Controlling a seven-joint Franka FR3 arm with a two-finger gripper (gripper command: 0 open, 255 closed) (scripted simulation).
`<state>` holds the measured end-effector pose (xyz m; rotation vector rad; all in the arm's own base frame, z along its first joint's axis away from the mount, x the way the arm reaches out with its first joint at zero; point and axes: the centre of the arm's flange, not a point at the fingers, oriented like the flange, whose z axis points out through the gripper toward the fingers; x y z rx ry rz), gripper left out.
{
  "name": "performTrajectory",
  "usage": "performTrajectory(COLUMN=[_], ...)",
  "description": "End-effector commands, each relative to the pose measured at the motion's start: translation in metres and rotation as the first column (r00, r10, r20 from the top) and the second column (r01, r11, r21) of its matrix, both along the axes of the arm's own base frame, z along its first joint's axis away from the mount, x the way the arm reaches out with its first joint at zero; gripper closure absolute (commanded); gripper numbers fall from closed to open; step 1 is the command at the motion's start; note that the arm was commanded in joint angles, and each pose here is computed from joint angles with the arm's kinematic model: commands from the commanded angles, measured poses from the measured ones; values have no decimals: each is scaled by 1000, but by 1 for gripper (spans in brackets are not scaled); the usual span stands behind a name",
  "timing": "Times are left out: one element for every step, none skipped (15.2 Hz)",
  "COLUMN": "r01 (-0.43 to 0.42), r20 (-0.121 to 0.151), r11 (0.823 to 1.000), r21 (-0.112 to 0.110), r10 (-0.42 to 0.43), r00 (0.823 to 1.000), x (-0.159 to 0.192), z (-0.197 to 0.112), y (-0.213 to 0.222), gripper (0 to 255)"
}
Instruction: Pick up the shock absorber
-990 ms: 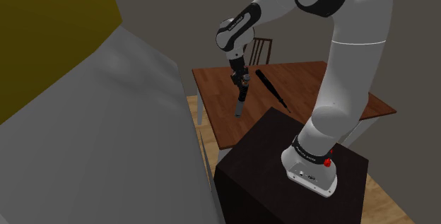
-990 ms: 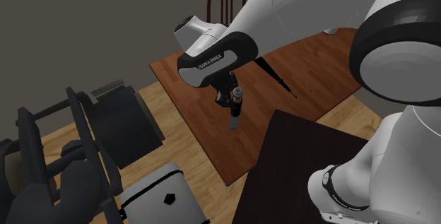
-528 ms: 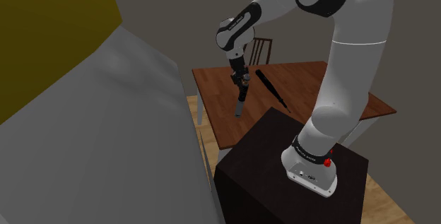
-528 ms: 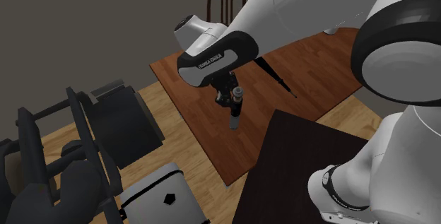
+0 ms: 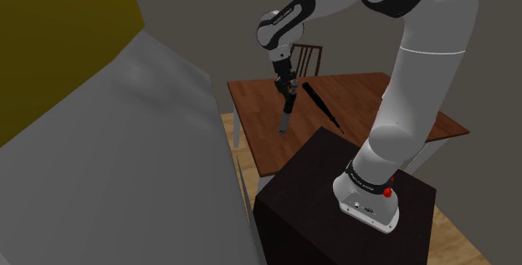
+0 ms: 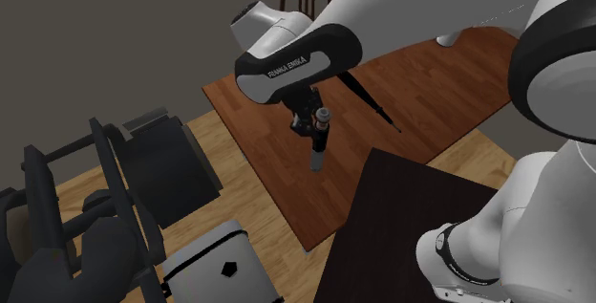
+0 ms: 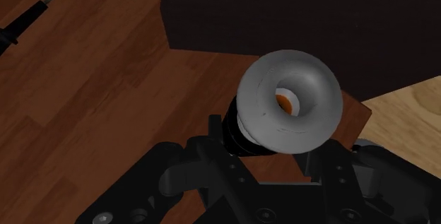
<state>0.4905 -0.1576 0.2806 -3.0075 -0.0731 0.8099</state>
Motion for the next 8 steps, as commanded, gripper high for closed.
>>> performTrajectory(r01=[0,0,0,0,0,0,0,0], r20=[0,0,0,0,0,0,0,0], r11=[1000,1000,1000,1000,1000,1000,1000,1000], r21=[0,0,0,0,0,0,0,0], r10=[0,0,0,0,0,0,0,0], r00=[1000,1000,1000,1000,1000,1000,1000,1000], x=[-1,-1,-1,-1,-1,-1,-1,-1], z=[11,16,21,27,32,37,38,38], y=[1,1,1,1,1,1,1,1], gripper=[255,255,255,255,255,255,255,255])
